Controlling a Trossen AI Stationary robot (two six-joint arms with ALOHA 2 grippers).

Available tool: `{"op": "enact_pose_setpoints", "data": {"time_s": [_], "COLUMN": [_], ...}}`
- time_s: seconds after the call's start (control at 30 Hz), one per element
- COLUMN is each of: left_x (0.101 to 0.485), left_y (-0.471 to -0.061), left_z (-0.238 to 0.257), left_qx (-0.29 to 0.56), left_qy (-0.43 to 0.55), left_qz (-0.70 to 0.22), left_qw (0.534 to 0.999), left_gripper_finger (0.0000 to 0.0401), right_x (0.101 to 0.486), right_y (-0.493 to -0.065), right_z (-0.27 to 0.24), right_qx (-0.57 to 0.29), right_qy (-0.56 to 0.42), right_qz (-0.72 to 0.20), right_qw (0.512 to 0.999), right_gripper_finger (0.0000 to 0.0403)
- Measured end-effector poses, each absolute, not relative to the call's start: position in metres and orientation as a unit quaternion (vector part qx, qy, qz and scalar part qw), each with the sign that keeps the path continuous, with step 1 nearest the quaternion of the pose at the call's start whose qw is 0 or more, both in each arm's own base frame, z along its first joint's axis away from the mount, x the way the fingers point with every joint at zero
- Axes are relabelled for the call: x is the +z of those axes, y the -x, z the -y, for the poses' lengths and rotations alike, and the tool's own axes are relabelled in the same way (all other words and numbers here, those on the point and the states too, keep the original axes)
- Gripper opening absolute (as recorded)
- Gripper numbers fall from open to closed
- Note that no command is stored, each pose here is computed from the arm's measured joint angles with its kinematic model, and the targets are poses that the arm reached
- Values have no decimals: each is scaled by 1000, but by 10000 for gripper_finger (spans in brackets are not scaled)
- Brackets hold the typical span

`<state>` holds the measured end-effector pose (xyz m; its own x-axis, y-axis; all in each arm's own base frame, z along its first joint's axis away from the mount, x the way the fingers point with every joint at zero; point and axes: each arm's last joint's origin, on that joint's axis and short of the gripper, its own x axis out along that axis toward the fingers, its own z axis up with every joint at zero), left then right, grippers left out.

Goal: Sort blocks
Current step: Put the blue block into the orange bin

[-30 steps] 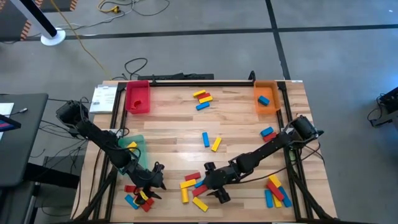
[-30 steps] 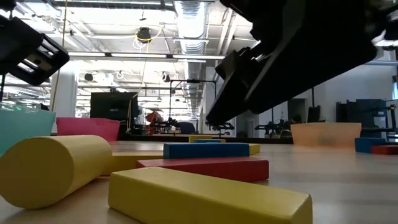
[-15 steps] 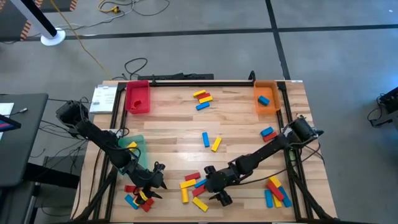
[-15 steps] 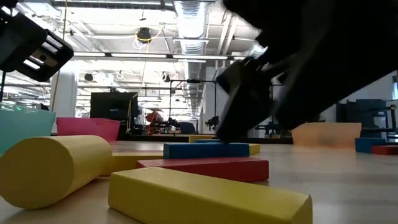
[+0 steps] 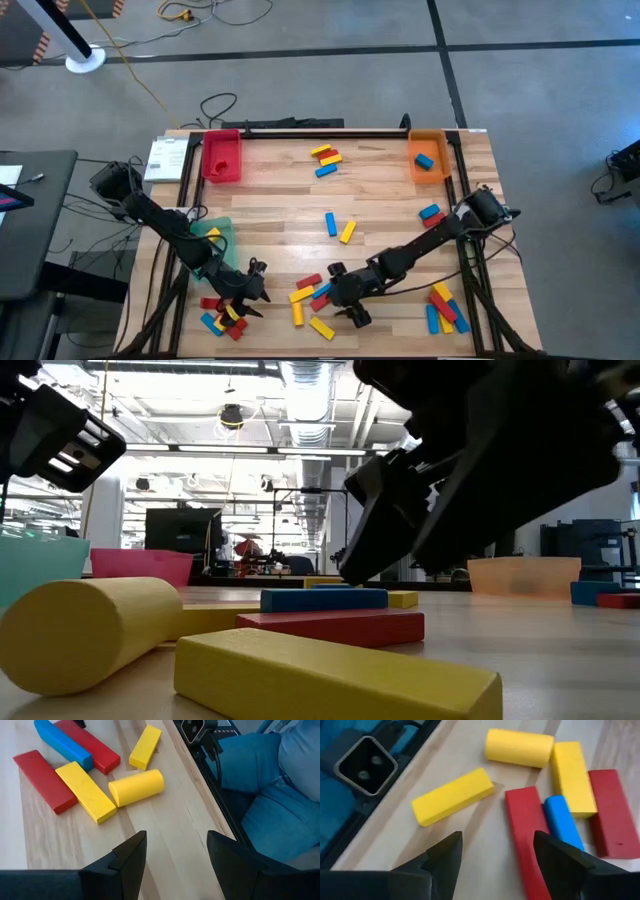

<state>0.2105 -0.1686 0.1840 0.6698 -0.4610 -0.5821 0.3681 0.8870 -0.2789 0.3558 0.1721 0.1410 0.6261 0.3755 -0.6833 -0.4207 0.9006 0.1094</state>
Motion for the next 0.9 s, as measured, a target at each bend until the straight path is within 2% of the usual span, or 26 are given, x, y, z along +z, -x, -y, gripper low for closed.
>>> {"op": "enact_pose_setpoints", "data": {"time_s": [0.43,0.9], "left_x": [184,184], "left_y": [-212,-212], "left_z": [166,166], "left_qx": [-224,-228], "left_qy": [67,56], "left_qz": [-335,-333], "left_qw": [913,913], "left_gripper_finger": [204,204], "right_x": [138,157], "right_y": [-362,-361], "right_z": [-152,-153], "right_qx": [185,208], "right_qy": [55,99], "right_qz": [-384,-342], "right_qw": [903,911], "right_gripper_finger": [169,160]}}
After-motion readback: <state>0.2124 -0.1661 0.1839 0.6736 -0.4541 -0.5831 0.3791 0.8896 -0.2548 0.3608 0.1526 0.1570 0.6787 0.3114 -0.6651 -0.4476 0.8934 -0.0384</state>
